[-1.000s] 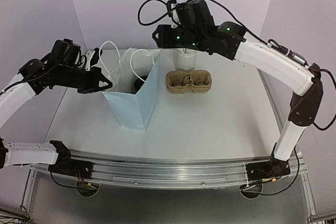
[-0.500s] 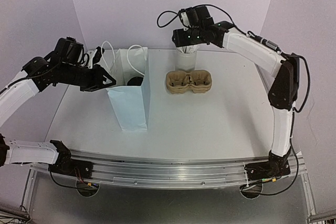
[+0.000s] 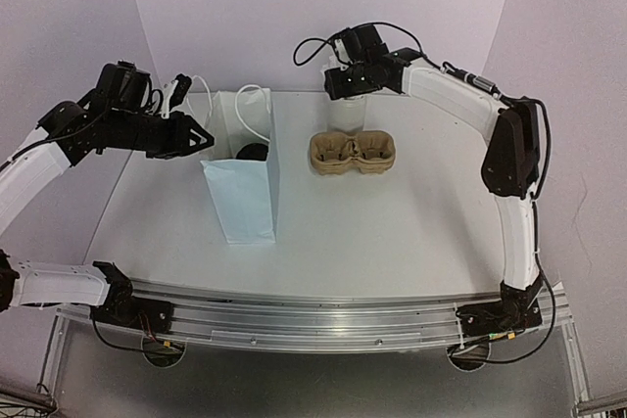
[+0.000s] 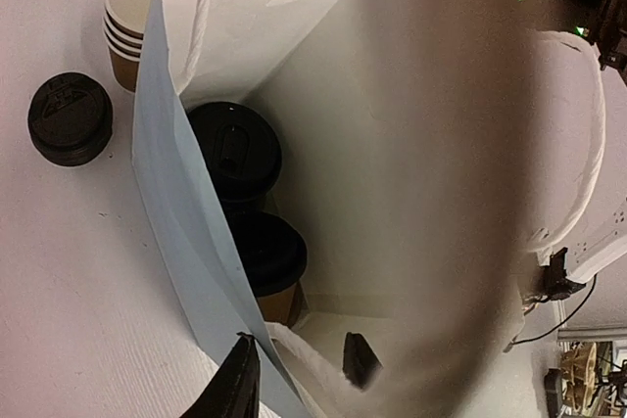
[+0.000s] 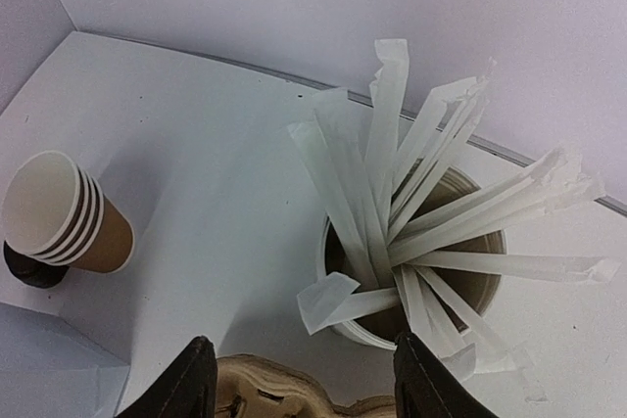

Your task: Pack the takeout coffee

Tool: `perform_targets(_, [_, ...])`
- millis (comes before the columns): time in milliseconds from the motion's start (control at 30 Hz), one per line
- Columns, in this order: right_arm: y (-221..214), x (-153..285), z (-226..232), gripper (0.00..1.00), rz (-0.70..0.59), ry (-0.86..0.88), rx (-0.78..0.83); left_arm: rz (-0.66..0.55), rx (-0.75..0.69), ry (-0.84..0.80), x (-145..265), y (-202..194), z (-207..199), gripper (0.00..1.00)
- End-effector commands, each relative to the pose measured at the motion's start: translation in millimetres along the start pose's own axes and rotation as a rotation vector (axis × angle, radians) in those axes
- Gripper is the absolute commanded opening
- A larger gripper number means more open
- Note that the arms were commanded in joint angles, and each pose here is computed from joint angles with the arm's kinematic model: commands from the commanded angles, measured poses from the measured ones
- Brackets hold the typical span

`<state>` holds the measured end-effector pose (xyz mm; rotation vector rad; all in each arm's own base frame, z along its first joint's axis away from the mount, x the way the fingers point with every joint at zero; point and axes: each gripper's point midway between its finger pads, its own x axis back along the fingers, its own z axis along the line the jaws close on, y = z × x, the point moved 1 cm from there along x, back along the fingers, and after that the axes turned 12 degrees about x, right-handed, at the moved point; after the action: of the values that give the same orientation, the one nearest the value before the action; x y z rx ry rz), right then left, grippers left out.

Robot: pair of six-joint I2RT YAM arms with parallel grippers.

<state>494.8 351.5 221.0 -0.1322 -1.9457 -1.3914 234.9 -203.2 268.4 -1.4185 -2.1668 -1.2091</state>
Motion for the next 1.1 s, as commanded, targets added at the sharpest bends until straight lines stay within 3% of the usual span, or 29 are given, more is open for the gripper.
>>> perform_targets(0, [-3,-12,-3,0.58,0.012,-0.029,-0.011,-0.108,-0.098,-0.017,16,25,-13,0.29])
perform_targets(167, [-7,-28,-10,0.5,0.024,-0.057,0.015,-0.113,-0.12,-0.005,15,26,-11,0.29])
perform_targets(300, [-6,-32,-17,0.28,0.023,-0.081,0.029,-0.115,-0.132,-0.001,15,26,-11,0.29])
perform_targets(500, [18,-10,-18,0.08,-0.035,-0.054,0.02,-0.109,-0.131,-0.005,14,25,-10,0.29])
perform_targets(667, [40,20,-24,0.0,-0.091,-0.055,0.029,-0.108,-0.131,-0.01,14,23,-10,0.29])
perform_targets(1067, [82,81,-29,0.0,-0.214,-0.047,0.072,-0.1,-0.139,-0.02,13,19,-9,0.3])
